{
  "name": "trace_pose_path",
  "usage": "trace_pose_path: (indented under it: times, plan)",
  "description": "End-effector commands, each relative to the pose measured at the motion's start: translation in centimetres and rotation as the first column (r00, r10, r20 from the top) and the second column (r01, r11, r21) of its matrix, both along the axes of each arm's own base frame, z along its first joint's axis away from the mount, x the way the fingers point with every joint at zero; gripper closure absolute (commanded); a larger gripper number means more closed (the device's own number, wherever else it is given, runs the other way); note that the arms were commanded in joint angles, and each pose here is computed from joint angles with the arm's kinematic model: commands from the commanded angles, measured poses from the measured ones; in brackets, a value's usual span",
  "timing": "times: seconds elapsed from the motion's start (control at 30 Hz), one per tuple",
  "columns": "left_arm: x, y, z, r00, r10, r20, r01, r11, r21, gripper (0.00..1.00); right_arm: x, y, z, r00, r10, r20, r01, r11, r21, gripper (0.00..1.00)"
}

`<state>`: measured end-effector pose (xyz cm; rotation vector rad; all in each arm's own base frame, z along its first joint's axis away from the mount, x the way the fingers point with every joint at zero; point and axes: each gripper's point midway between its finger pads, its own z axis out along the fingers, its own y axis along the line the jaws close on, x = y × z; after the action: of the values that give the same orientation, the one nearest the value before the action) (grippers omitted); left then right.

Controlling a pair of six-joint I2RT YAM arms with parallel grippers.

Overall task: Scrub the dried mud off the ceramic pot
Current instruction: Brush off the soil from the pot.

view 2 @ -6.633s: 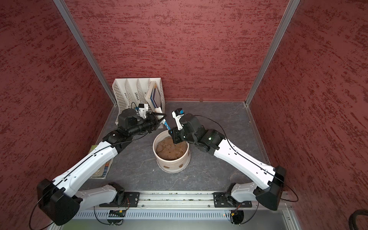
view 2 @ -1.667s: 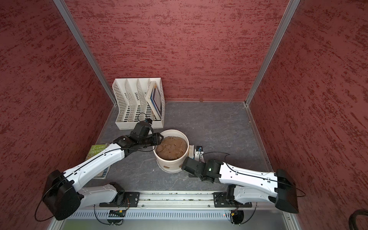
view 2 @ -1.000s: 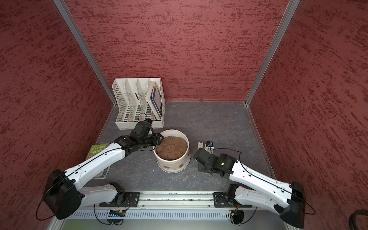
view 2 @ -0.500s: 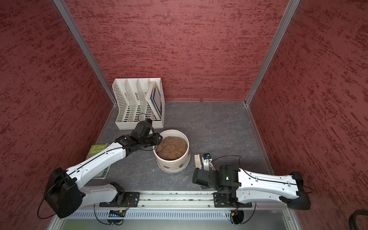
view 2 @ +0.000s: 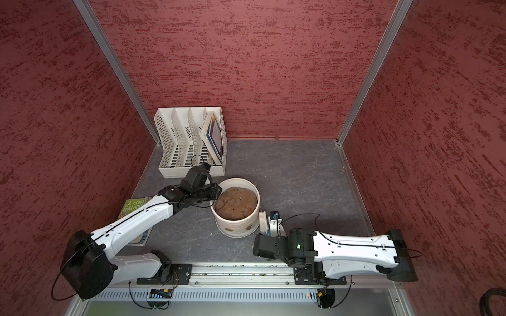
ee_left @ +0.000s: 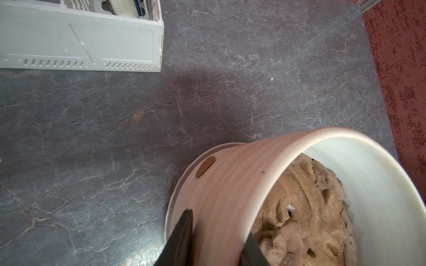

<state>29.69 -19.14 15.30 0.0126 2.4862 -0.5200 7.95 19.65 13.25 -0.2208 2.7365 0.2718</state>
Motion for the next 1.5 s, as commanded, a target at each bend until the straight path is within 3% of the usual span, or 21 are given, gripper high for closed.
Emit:
trace_pose_path:
  times: [0.0, 0.23, 0.67, 0.87, 1.07, 1.37, 1.4, 1.47]
  plan:
    - [0.4, -1.0, 1.2, 1.000, 0.011, -0.004, -0.011, 0.998, -0.061, 0.77, 0.8, 1.6, 0.8, 1.000, -0.018, 0.025, 0.017, 0.998, 0.064, 1.00]
    - [0.3, -1.9, 1.0, 0.999, -0.034, -0.006, 0.034, 0.999, -0.035, 1.00, 1.8, 2.5, 0.5, 1.000, -0.021, 0.014, 0.019, 0.994, 0.105, 1.00]
    - [0.2, -2.8, 0.7, 0.998, -0.068, 0.002, 0.068, 0.998, -0.006, 1.00, 6.2, 4.0, -1.1, 0.998, -0.045, -0.033, 0.050, 0.986, 0.158, 1.00]
    - [0.2, -2.0, 0.6, 1.000, -0.026, -0.010, 0.026, 1.000, 0.001, 1.00, 9.4, 0.3, -3.0, 0.988, -0.146, -0.056, 0.146, 0.989, 0.004, 1.00]
    - [0.0, -1.3, 0.5, 0.999, 0.016, -0.040, -0.015, 1.000, 0.009, 1.00, 10.0, -1.7, -2.3, 0.984, -0.177, -0.020, 0.176, 0.983, -0.047, 1.00]
    - [-1.0, -0.2, 0.1, 0.983, 0.138, -0.118, -0.140, 0.990, -0.009, 1.00, 9.2, -3.2, 0.0, 0.973, -0.226, 0.051, 0.219, 0.968, 0.123, 1.00]
    - [-1.0, 0.1, 0.2, 0.982, 0.150, -0.112, -0.151, 0.988, 0.000, 0.96, 9.1, -3.2, 0.3, 0.972, -0.230, 0.057, 0.219, 0.965, 0.147, 1.00]
    - [-0.7, 0.5, 0.5, 0.982, 0.164, -0.090, -0.163, 0.986, 0.016, 0.71, 9.0, -3.2, 0.7, 0.971, -0.229, 0.066, 0.215, 0.961, 0.176, 1.00]
